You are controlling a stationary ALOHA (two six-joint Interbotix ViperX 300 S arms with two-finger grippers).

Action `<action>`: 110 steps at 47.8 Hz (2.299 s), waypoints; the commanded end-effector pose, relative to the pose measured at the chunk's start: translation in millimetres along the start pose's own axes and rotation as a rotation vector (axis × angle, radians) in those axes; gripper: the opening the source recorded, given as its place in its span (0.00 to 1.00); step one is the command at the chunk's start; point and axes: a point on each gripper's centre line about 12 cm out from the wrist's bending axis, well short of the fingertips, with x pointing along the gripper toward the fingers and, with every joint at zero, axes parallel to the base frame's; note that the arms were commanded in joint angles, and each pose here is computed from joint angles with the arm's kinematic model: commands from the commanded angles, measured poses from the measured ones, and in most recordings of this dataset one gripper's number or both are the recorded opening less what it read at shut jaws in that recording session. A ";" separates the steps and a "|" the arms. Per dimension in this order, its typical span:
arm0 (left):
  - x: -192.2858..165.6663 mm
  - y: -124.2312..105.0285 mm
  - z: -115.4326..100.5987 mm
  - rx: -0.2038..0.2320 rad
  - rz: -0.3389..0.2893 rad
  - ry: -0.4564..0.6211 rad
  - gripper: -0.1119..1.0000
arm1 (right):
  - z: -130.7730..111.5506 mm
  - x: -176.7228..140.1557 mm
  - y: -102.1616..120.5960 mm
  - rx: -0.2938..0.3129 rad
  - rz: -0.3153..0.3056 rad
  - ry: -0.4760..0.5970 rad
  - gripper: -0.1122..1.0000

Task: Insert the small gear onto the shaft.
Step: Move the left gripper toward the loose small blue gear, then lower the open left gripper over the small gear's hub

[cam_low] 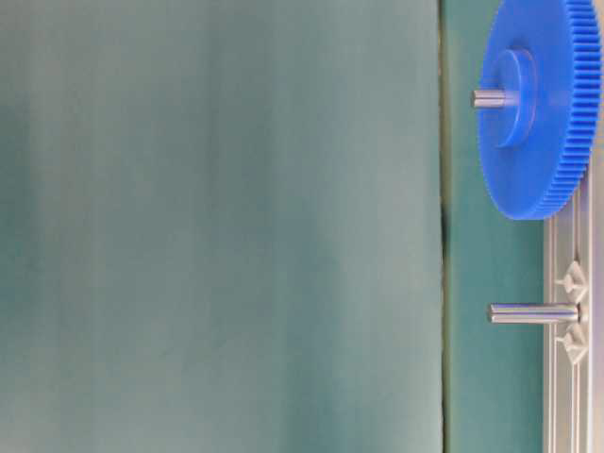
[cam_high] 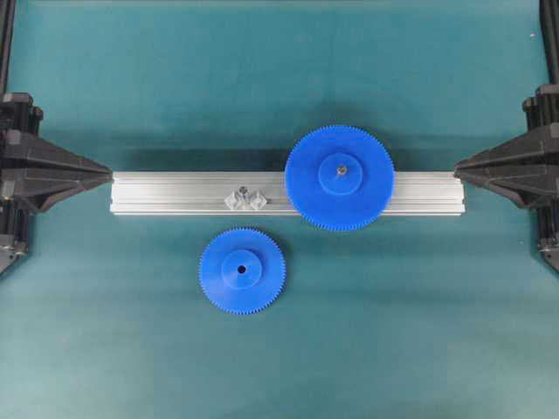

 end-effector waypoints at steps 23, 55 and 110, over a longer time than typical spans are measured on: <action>19.3 -8.5 -20.8 -0.014 -0.038 0.210 0.11 | -12.4 2.8 -2.4 0.047 -0.018 0.158 0.12; 71.2 -21.7 -57.7 -0.003 -0.074 0.508 0.11 | -45.0 -6.8 -7.7 0.057 -0.050 0.402 0.12; 132.0 -36.2 -88.6 -0.142 -0.031 0.776 0.11 | -64.4 -15.1 -7.8 0.099 -0.064 0.514 0.12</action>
